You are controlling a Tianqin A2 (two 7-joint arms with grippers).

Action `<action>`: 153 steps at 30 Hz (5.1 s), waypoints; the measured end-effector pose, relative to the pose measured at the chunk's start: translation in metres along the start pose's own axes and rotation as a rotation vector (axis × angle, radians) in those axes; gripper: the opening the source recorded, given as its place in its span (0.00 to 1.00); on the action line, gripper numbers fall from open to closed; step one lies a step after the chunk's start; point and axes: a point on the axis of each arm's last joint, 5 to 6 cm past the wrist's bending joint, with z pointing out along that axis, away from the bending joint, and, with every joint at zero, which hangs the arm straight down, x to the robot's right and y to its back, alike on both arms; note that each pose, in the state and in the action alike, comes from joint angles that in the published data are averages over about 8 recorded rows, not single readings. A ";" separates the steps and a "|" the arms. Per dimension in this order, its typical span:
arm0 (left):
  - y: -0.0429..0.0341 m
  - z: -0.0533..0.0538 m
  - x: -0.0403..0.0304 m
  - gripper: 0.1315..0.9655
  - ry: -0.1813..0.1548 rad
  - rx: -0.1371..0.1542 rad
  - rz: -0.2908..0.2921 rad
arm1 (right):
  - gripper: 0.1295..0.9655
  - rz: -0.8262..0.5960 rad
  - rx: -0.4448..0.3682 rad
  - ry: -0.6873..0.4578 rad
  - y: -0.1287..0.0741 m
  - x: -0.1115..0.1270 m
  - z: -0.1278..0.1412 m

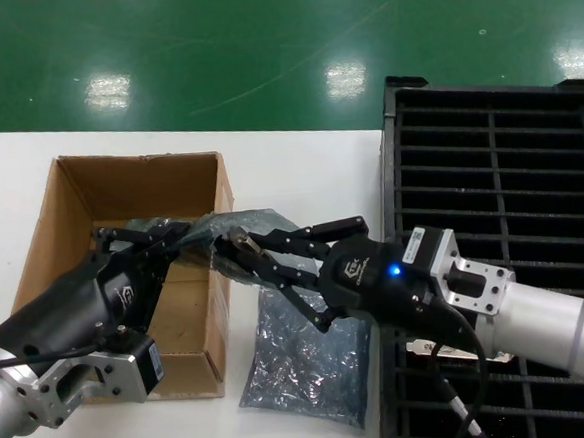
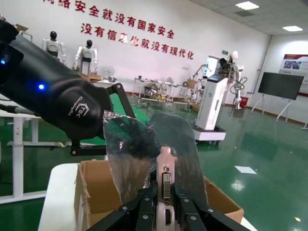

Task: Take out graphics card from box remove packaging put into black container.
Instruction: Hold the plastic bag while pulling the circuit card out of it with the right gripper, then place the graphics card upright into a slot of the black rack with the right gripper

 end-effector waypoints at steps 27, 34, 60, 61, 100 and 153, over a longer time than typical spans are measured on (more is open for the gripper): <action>0.0000 0.000 0.0000 0.01 0.000 0.000 0.000 | 0.07 -0.129 0.020 -0.070 -0.015 -0.014 0.005; 0.0000 0.000 0.0000 0.01 0.000 0.000 0.000 | 0.07 -0.150 0.033 -0.057 -0.022 -0.010 0.007; 0.0000 0.000 0.0000 0.01 0.000 0.000 0.000 | 0.07 -0.142 0.081 -0.013 -0.027 -0.007 -0.047; 0.0000 0.000 0.0000 0.01 0.000 0.000 0.000 | 0.07 -0.144 0.083 -0.015 -0.027 -0.007 -0.050; 0.0000 0.000 0.0000 0.01 0.000 0.000 0.000 | 0.07 -0.158 -0.156 -0.028 -0.065 0.044 -0.224; 0.0000 0.000 0.0000 0.01 0.000 0.000 0.000 | 0.07 -0.250 -0.491 -0.354 -0.107 0.121 -0.155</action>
